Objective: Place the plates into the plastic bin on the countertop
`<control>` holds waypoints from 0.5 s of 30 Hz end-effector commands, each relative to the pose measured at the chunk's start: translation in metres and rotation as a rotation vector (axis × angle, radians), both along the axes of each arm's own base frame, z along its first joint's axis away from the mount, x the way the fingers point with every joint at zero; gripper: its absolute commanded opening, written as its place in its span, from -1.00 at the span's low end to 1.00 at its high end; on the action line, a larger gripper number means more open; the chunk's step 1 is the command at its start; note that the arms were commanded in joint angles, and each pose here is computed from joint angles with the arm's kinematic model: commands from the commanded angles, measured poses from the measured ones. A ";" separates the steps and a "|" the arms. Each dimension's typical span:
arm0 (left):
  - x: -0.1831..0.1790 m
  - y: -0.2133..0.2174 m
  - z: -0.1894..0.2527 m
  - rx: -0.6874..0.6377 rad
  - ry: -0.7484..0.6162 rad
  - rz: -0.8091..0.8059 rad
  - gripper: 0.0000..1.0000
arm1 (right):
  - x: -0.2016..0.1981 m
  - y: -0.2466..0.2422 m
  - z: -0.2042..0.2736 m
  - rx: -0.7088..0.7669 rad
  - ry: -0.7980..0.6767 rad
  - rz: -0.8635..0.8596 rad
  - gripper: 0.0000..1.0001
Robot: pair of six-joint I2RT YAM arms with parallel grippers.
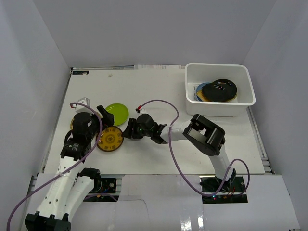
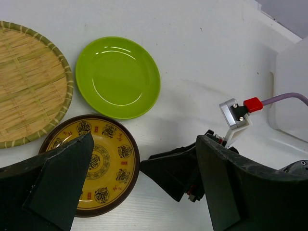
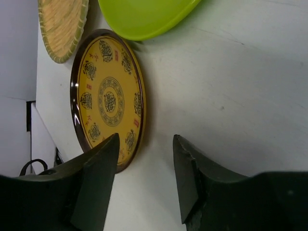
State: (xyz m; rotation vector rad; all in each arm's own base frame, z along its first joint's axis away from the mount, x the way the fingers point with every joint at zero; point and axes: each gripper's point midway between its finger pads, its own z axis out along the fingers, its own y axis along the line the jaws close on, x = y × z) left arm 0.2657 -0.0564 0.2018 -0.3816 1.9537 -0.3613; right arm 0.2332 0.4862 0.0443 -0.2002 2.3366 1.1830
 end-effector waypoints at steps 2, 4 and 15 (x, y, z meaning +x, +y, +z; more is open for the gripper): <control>0.003 0.005 0.007 -0.001 -0.007 0.031 0.96 | 0.004 0.036 0.017 0.136 0.037 0.011 0.02; 0.003 0.003 0.008 -0.003 -0.010 0.020 0.96 | 0.003 0.039 0.004 0.093 0.045 0.002 -0.08; 0.003 -0.004 0.014 -0.014 -0.038 -0.020 0.96 | 0.006 -0.006 0.043 0.059 -0.098 -0.083 -0.77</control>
